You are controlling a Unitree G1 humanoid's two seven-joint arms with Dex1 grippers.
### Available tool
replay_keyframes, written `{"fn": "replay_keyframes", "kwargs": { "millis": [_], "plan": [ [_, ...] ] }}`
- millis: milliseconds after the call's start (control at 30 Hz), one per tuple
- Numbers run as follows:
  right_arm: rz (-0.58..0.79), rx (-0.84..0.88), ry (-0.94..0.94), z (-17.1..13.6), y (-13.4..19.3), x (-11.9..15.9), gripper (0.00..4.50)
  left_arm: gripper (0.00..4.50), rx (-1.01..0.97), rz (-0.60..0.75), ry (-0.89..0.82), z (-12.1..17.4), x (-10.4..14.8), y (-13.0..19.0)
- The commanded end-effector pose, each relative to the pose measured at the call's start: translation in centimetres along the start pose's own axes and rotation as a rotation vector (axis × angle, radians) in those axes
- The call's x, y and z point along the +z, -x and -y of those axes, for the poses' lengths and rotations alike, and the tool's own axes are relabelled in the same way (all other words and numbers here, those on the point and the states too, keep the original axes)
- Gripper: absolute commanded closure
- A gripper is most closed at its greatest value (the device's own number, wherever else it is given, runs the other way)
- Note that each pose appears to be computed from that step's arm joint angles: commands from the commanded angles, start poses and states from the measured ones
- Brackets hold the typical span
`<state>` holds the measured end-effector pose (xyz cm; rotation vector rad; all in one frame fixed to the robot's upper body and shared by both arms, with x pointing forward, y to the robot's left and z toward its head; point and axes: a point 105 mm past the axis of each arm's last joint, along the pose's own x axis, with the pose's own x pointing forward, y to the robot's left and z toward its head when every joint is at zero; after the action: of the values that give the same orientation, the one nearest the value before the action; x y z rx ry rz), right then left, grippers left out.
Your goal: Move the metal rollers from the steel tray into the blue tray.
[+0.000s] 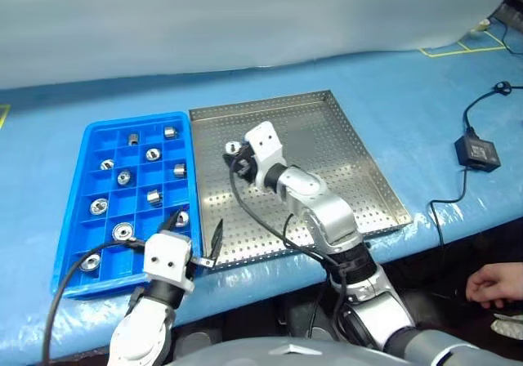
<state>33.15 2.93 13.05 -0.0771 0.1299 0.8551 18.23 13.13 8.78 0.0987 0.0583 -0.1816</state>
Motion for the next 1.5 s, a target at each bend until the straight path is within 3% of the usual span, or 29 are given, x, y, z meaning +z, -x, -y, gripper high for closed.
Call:
{"fn": "replay_keyframes", "kwargs": {
  "millis": [33,200,400,1033,1133,1367,1500],
  "plan": [
    [0.100,0.200,0.037,-3.5,-1.0,2.7,2.81,0.00,0.097,0.072,-0.026,-1.0,1.9,1.6],
    [0.102,0.390,0.063,-6.5,-1.6,2.6,2.81,0.00,0.213,0.036,-0.019,-1.6,1.5,4.0],
    [0.019,0.534,0.090,-8.0,-1.0,0.2,2.81,0.00,0.303,0.030,0.011,-1.4,1.5,5.9],
    [-0.093,0.754,0.109,-11.6,1.1,-3.2,2.81,0.00,0.346,0.035,0.065,-0.7,0.8,7.2],
    [-0.069,0.765,0.129,-12.0,1.0,-2.6,2.81,0.00,0.353,0.037,0.076,-0.6,0.8,7.7],
    [0.090,0.785,0.108,-12.6,1.4,2.5,2.81,0.00,0.404,0.045,0.087,-0.7,1.0,8.5],
    [0.086,0.826,0.113,-13.5,1.5,2.5,2.81,0.00,0.419,0.048,0.094,-0.4,0.9,8.6]
  ]
}}
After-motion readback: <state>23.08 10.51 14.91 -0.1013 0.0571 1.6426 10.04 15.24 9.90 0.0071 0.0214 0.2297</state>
